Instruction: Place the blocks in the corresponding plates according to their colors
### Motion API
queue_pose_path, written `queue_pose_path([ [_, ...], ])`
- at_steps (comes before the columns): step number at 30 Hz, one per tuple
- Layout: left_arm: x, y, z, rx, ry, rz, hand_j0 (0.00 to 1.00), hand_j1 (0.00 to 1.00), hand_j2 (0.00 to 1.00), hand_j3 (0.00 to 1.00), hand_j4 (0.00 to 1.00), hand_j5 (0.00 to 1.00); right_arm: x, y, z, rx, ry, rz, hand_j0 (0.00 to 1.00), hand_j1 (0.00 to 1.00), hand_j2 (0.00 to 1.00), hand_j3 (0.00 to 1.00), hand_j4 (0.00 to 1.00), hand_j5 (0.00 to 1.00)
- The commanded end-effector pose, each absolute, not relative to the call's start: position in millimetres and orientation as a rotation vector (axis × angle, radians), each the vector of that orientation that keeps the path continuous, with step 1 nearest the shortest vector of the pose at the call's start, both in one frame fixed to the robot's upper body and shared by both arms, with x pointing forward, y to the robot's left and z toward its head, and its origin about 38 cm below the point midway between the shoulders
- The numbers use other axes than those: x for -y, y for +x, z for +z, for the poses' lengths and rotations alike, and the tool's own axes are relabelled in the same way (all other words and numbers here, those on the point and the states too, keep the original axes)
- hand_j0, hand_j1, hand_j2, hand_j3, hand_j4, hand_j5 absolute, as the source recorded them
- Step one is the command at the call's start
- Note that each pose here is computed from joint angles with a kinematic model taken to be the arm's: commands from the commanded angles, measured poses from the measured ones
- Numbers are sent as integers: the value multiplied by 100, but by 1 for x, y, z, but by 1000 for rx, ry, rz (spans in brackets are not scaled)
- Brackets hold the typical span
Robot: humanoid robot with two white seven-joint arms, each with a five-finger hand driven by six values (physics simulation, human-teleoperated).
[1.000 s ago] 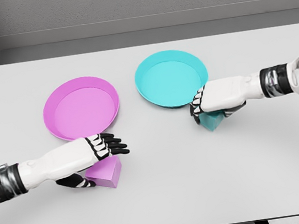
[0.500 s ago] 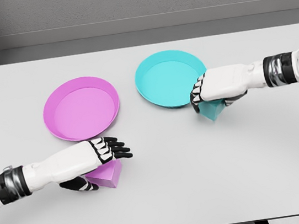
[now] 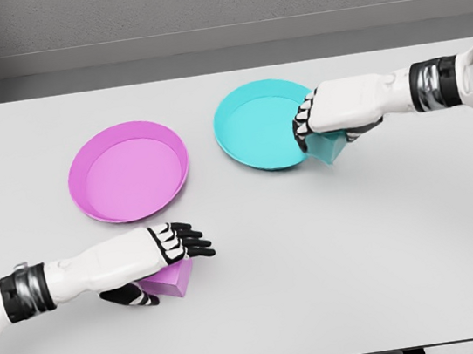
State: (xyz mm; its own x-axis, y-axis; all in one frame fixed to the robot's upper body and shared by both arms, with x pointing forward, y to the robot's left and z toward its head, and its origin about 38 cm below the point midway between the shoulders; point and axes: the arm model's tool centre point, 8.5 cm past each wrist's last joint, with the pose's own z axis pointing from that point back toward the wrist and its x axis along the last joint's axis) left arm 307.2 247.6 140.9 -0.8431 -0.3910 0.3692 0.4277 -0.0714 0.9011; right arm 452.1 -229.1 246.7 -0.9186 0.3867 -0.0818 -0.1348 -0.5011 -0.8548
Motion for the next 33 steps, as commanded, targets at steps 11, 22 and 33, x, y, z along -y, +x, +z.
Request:
queue_pose_path([
  [11, -247, 310, 139, 1643, -49, -1976, 91, 91, 91, 91, 91, 91, 209, 474, 255, 1398, -395, 2429, 56, 56, 56, 56, 56, 56],
  [22, -248, 311, 134, 1595, -68, -2006, 56, 56, 56, 56, 56, 56, 186, 502, 254, 1404, -395, 2384, 56, 56, 56, 56, 56, 56],
  [33, -245, 322, 151, 1635, -27, -2023, 58, 58, 58, 58, 58, 58, 168, 524, 238, 1348, -400, 2367, 72, 72, 72, 72, 72, 72],
])
